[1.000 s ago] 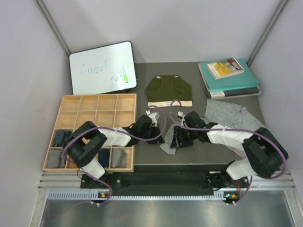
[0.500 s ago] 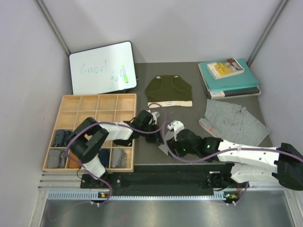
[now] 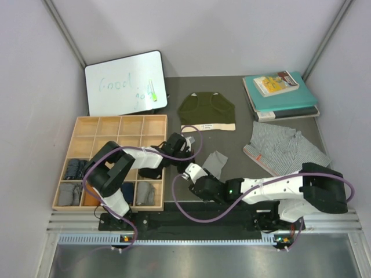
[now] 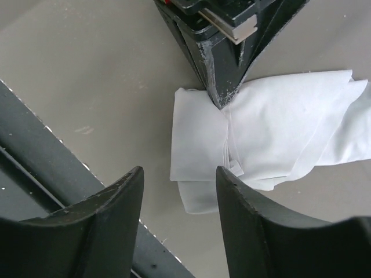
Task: Roll the underwear
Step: Roll the underwear to the center of the board.
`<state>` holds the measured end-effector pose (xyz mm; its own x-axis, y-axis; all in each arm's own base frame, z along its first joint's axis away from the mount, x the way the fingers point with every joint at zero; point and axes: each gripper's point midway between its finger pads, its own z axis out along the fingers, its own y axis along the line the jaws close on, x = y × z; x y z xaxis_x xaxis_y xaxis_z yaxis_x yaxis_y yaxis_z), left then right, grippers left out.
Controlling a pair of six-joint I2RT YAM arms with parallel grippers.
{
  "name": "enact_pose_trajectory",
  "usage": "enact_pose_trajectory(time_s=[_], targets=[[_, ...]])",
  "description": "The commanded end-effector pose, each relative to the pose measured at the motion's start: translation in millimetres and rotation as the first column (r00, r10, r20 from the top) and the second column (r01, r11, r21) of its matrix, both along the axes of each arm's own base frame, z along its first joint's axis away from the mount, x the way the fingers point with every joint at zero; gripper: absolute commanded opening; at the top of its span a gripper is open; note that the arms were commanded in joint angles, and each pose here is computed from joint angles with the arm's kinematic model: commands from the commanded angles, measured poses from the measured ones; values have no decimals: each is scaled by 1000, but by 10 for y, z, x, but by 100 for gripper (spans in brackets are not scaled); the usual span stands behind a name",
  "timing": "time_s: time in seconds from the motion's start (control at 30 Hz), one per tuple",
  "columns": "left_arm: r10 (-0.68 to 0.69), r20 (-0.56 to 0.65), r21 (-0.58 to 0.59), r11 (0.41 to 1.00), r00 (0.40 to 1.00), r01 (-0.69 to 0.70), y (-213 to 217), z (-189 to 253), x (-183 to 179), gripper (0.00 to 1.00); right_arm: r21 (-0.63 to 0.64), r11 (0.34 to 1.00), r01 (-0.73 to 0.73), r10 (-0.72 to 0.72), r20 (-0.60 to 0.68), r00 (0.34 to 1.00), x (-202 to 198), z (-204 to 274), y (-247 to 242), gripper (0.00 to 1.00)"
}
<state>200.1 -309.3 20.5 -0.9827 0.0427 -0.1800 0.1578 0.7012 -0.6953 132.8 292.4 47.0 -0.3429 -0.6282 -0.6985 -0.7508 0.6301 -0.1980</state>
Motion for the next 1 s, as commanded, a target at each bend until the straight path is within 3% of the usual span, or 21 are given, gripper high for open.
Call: enact_pose_trajectory(time_s=[0.0, 0.63, 0.83, 0.97], targets=[[-9, -19, 34, 999, 1000, 9, 57, -32, -5, 0, 52, 998, -29, 26, 47, 999, 37, 151, 213, 50], [-19, -8, 24, 1000, 1000, 20, 51, 36, 13, 0, -112, 993, 46, -54, -68, 996, 28, -397, -65, 45], [-21, -3, 26, 999, 1000, 21, 64, 47, 12, 0, -162, 986, 45, -72, -165, 984, 4, -611, -172, 37], [-24, 3, 27, 999, 1000, 24, 71, 50, 3, 0, -174, 985, 21, -60, -217, 974, -60, -695, -193, 23]])
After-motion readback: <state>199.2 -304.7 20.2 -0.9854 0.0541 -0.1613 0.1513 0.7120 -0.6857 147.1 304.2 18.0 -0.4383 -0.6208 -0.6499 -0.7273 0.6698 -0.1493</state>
